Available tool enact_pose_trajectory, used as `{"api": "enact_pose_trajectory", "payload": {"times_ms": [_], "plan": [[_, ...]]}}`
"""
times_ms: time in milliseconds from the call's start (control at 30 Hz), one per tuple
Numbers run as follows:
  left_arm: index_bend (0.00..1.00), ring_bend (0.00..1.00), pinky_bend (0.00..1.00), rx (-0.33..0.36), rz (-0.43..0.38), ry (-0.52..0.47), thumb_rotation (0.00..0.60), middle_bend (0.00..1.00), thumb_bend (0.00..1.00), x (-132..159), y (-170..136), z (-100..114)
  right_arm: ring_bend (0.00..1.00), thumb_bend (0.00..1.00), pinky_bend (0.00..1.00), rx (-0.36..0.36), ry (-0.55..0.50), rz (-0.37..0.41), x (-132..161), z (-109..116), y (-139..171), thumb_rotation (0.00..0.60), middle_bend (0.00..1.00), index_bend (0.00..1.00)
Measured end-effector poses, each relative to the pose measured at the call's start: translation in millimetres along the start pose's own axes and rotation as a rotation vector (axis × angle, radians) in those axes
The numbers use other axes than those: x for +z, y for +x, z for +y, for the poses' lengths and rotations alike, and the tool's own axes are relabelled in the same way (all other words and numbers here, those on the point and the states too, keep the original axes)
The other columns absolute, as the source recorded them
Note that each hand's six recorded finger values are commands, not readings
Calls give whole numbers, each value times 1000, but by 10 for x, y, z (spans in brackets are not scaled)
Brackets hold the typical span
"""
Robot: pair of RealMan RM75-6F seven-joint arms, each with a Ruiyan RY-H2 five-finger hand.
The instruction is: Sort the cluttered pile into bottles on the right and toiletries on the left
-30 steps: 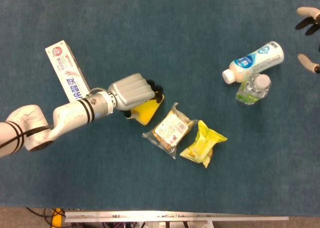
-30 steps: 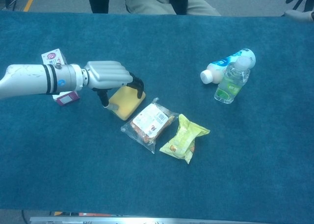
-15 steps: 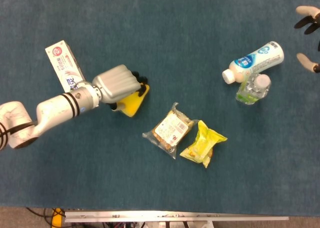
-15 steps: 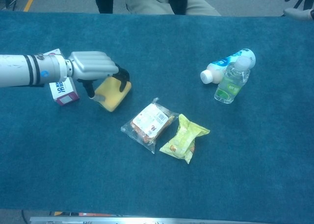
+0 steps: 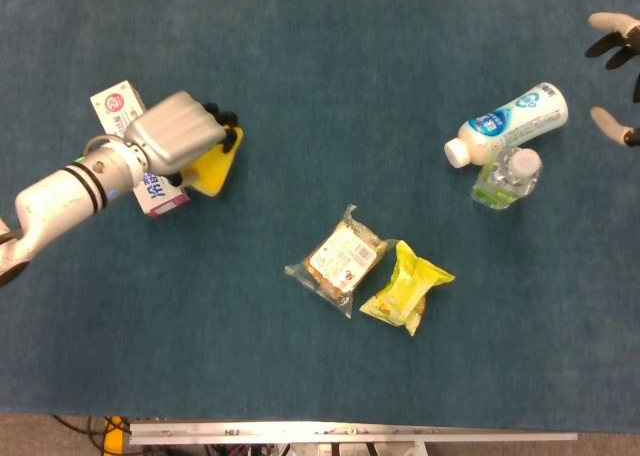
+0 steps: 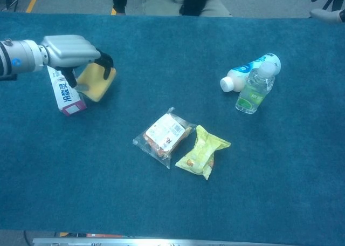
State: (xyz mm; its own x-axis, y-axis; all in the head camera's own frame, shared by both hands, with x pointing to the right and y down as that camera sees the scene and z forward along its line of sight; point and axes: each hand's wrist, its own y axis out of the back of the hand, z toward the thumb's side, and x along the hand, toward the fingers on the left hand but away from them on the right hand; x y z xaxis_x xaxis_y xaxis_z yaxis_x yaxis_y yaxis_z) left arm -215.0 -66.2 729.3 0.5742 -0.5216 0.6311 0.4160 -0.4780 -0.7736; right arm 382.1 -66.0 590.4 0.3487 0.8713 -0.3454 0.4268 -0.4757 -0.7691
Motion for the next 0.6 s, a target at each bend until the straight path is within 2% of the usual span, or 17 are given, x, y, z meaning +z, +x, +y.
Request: {"api": "enact_pose_trajectory", "payload": {"times_ms": [200,600], "plan": [[346,296,566,-16,56,7,600,206,363,-201,-120,3,360,277,553,4,-1,2,7,-15,-6,600,337,162],[183,130,470,-77,155,19,600,34,378,-452,-319,-42,361,277,553,1,-2,9,39,-12,12,600,337,162]]}}
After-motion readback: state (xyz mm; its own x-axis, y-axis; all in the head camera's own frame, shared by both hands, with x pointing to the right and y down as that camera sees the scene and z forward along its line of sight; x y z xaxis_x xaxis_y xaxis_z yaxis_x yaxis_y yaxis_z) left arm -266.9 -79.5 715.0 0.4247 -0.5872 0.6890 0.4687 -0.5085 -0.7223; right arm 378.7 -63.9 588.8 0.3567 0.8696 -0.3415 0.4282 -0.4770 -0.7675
